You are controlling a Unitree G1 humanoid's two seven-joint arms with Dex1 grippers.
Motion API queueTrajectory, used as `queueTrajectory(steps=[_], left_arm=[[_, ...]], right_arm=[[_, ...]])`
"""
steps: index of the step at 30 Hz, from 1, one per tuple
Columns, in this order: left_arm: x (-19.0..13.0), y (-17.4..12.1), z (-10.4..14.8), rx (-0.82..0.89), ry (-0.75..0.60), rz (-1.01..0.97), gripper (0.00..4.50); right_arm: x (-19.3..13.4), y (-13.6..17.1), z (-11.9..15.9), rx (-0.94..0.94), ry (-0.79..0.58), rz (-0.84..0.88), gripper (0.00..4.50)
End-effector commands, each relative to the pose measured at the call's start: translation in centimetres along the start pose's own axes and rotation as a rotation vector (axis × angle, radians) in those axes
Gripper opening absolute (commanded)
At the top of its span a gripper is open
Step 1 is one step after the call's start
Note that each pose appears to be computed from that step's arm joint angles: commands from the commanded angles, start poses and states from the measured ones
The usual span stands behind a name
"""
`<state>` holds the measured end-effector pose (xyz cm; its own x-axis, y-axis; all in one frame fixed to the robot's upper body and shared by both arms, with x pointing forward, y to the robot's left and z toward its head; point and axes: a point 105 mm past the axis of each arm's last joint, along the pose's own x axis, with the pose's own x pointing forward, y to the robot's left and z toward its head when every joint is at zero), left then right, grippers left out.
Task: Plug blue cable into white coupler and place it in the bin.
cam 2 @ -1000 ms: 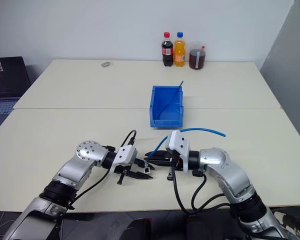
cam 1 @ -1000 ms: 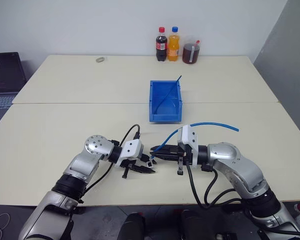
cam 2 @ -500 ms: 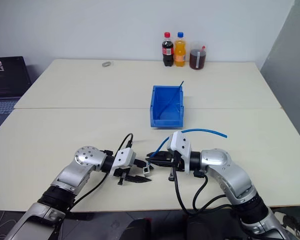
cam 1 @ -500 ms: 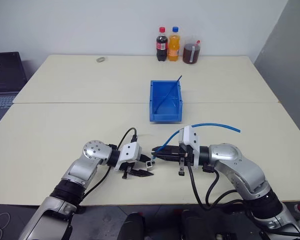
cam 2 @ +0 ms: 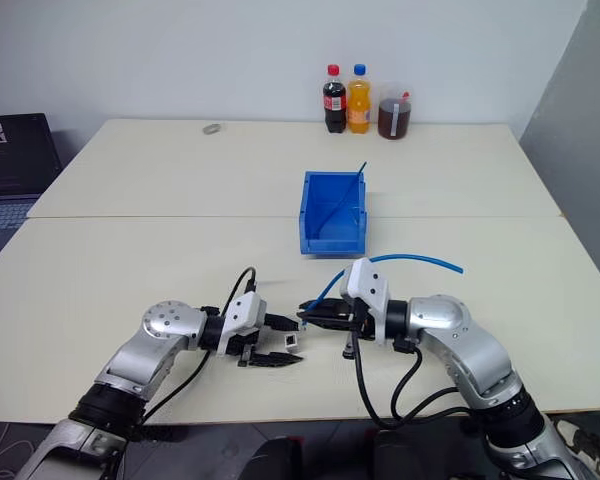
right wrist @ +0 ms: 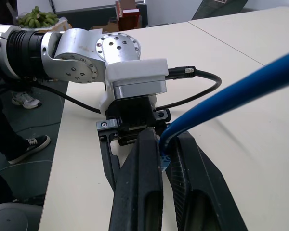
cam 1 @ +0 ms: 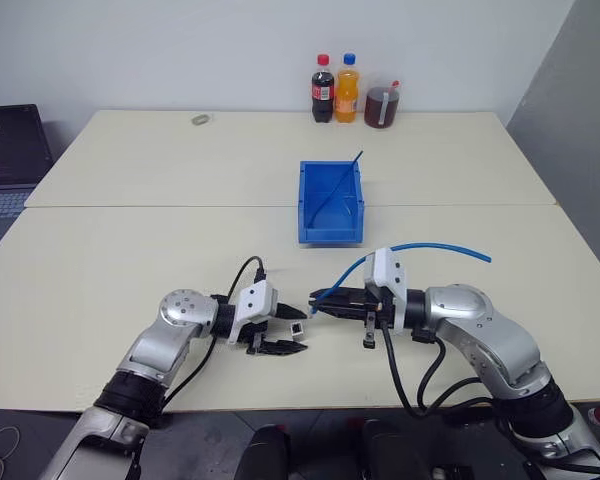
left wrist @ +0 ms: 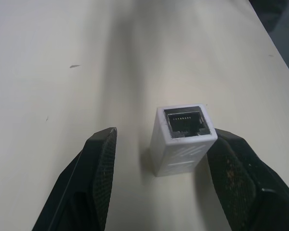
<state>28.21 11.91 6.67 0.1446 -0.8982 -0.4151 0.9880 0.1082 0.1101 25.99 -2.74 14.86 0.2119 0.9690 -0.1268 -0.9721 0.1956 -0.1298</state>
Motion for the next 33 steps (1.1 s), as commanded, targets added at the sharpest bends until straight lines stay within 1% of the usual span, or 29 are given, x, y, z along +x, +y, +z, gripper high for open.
queueTrajectory(steps=[1,6,8,9,12,13,15,18,23,27,33], left_arm=[[0.0,-0.4,0.1,-0.01,-0.011,0.043,2.96],[0.3,-0.6,0.2,-0.009,-0.028,0.07,2.96],[0.3,-0.5,0.3,-0.003,-0.036,0.083,2.6],[0.3,-0.4,0.3,-0.005,-0.042,0.09,2.53],[0.3,-0.3,0.3,-0.005,-0.046,0.089,1.79],[0.3,-0.3,0.3,-0.006,-0.047,0.085,1.69],[0.4,-0.4,0.3,-0.005,-0.049,0.073,1.23],[0.4,-0.6,0.3,-0.006,-0.049,0.061,0.8],[0.3,-0.6,0.6,0.017,-0.043,0.029,0.8],[0.0,-0.2,1.0,0.06,0.0,-0.053,0.8],[0.0,0.5,0.7,0.091,0.053,-0.126,0.8]], right_arm=[[-0.2,0.4,1.2,-0.031,-0.032,0.006,0.0],[-0.2,0.3,1.2,-0.033,-0.031,0.005,0.0],[-0.2,0.3,1.2,-0.034,-0.029,0.006,0.0],[-0.2,0.3,1.2,-0.034,-0.028,0.006,0.0],[-0.2,0.3,1.1,-0.035,-0.026,0.007,0.0],[-0.1,0.3,1.1,-0.035,-0.026,0.007,0.0],[-0.1,0.3,1.1,-0.035,-0.026,0.006,0.0],[-0.1,0.3,1.1,-0.035,-0.027,0.003,0.0],[0.0,0.2,1.0,-0.035,-0.028,-0.001,0.0],[0.6,0.0,0.7,-0.035,-0.026,0.013,0.0],[2.0,0.0,-0.1,-0.059,-0.016,0.037,0.0]])
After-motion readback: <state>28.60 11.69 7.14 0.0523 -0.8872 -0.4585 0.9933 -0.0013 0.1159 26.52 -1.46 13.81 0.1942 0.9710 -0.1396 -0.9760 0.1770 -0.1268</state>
